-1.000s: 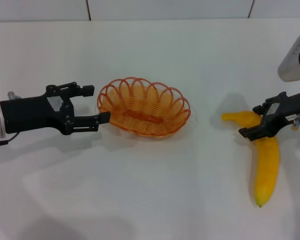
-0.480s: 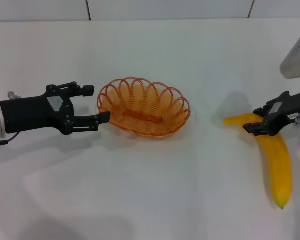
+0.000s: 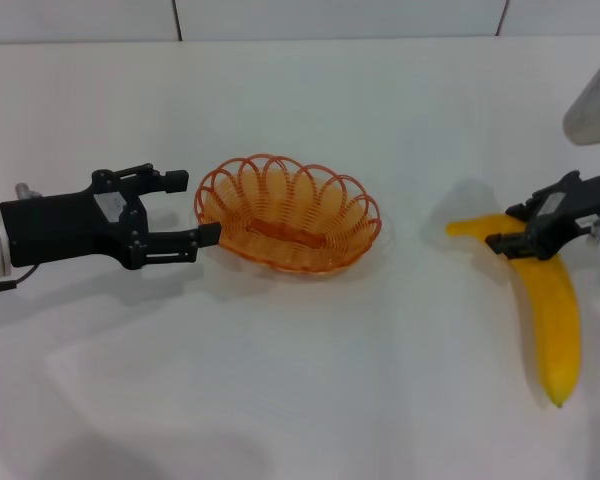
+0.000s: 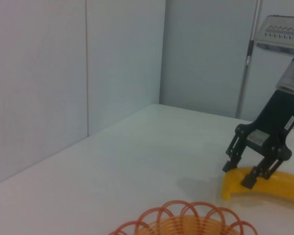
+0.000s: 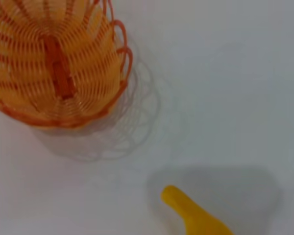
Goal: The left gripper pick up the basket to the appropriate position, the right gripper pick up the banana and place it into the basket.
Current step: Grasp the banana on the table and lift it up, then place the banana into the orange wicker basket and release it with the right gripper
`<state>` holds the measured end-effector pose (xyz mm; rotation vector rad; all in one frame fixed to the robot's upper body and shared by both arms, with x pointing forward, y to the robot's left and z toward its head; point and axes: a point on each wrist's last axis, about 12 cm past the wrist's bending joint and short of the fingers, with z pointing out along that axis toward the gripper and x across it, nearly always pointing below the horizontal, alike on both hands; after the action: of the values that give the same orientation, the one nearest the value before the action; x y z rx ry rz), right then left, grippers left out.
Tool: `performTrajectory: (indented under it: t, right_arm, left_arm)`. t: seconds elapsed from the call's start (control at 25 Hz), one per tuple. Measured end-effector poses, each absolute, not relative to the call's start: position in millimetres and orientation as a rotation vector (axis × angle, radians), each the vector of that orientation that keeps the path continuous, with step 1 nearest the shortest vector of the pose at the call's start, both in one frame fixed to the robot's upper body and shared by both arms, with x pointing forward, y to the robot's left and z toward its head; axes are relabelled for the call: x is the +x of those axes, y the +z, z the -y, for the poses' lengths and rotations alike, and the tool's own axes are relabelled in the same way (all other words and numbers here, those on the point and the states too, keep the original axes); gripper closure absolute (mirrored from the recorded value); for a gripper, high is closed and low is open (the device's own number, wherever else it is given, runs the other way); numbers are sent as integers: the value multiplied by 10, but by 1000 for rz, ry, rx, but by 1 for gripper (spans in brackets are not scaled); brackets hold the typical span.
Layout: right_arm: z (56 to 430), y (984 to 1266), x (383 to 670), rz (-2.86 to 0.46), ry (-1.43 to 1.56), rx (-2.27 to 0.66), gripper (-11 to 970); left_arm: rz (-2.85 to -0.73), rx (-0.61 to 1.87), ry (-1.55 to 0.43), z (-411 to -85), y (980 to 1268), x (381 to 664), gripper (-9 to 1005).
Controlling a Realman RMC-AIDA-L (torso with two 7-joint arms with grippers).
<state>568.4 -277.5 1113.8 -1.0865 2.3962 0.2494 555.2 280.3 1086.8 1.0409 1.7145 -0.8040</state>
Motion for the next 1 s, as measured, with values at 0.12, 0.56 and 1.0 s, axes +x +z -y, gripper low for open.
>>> performTrajectory:
  t: [0.12,0.56,1.0]
  right_arm:
    - [2791,11183,5702,-2377,254,-1067,477]
    - [2673,11301,5745,-2268,313,-1110,470]
    - [2511,11380,5790,-2187,359,-1171,463]
  left_arm:
    - [-1712,1037,-805,-2801,10870,5552,115]
    - [-1713,1016,-801,-2832,10854,5529,115]
    - [-1685,986,-771,-2946,10820,5432,115]
